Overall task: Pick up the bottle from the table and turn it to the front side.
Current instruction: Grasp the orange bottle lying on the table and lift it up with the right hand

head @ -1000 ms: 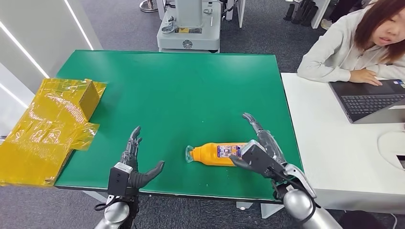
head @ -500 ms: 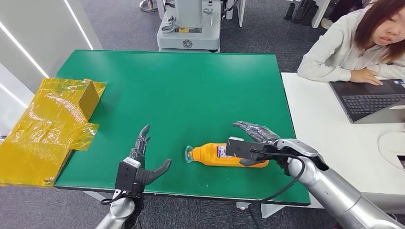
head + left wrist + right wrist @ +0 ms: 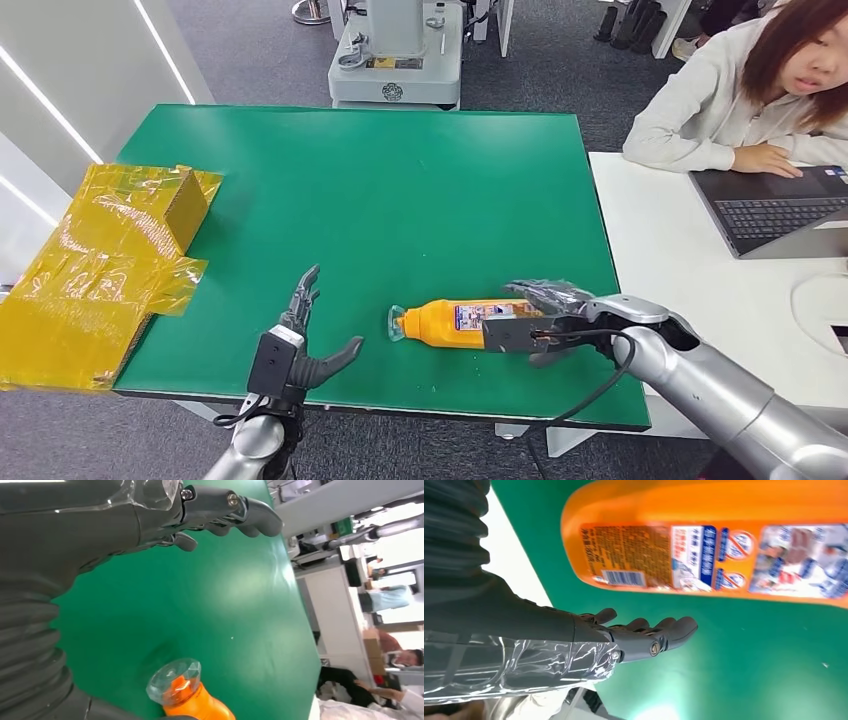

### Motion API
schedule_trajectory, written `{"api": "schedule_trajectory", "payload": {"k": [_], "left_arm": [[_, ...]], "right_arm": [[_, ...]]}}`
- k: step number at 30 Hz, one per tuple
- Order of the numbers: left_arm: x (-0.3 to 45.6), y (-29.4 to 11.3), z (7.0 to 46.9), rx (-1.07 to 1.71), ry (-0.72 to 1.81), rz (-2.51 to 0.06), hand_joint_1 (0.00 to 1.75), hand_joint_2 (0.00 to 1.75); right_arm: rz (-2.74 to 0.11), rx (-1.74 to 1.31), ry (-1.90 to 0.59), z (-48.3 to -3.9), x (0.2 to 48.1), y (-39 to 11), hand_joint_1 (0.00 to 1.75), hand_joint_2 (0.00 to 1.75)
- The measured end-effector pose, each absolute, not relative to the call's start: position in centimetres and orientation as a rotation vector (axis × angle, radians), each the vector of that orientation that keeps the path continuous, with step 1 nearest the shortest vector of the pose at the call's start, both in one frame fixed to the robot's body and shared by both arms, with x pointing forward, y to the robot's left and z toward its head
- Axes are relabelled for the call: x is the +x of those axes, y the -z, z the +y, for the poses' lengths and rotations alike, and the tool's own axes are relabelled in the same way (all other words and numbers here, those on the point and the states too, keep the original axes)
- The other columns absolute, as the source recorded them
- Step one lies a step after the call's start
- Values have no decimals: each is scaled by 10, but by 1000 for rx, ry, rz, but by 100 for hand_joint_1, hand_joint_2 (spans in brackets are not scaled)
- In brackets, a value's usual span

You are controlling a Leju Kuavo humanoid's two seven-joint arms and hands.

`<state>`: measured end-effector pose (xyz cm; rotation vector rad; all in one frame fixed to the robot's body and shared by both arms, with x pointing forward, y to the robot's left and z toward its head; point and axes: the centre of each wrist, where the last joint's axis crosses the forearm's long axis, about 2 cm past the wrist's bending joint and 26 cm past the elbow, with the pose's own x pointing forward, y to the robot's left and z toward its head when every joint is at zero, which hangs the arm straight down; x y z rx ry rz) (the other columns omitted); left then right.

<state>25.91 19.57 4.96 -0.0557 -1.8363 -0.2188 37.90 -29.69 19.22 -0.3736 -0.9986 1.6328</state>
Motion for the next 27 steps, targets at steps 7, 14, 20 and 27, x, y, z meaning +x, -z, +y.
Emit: {"api": "schedule_trajectory", "payload": {"k": [7, 14, 20, 27], "left_arm": [[250, -48, 192, -47, 215, -1825, 0, 175], [239, -43, 192, -31, 235, -1833, 0, 175], [236, -41, 192, -29, 242, -1836, 0, 175], [232, -38, 195, -53, 237, -1833, 0, 175]], "right_arm": [[-1011, -469, -1713, -307, 376, -196, 0, 175], [-1151, -607, -1744, -305, 380, -205, 0, 175], [-1169, -596, -1758, -296, 382, -206, 0, 175], [-1035, -285, -1753, -265, 391, -203, 0, 175]]}}
